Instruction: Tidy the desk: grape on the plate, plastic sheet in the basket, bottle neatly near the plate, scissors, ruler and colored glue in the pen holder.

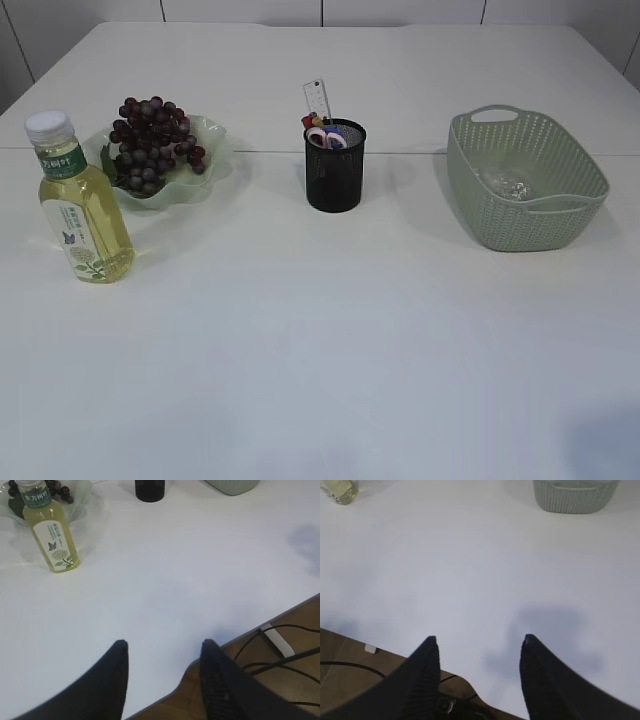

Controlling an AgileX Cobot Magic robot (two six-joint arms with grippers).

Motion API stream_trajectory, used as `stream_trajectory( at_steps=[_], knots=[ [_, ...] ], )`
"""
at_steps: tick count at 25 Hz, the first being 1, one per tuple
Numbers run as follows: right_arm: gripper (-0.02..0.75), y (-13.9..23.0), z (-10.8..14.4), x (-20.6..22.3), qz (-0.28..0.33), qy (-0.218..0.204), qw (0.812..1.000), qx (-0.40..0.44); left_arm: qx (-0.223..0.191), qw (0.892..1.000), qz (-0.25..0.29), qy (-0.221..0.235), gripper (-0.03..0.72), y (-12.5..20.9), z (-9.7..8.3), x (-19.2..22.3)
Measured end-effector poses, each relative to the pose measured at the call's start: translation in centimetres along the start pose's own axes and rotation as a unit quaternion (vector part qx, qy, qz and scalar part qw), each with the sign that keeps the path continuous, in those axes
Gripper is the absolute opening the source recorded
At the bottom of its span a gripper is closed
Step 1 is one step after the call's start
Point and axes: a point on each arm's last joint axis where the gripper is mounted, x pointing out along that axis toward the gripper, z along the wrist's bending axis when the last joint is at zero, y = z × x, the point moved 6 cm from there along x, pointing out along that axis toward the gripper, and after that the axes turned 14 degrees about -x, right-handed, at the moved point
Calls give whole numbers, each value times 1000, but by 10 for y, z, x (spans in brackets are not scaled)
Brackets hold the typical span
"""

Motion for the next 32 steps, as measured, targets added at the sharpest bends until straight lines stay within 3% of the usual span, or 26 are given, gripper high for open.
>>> stream_trajectory(
  at_steps=[7, 14, 26, 32],
  knots=[
    [417, 34, 3, -23, -119, 51, 988, -83, 8, 1000, -7, 0, 349, 13, 5, 10],
    [417, 64, 4, -18, -174, 77, 977, -100, 22, 1000, -12, -1, 348, 28, 10, 22],
    [417, 81, 3, 12, -134, 72, 982, -110, 15, 1000, -27, 3, 346, 26, 12, 30],
    [417, 89, 4, 19, -109, 65, 985, -116, 8, 999, -33, 4, 306, 25, 12, 32]
  ],
)
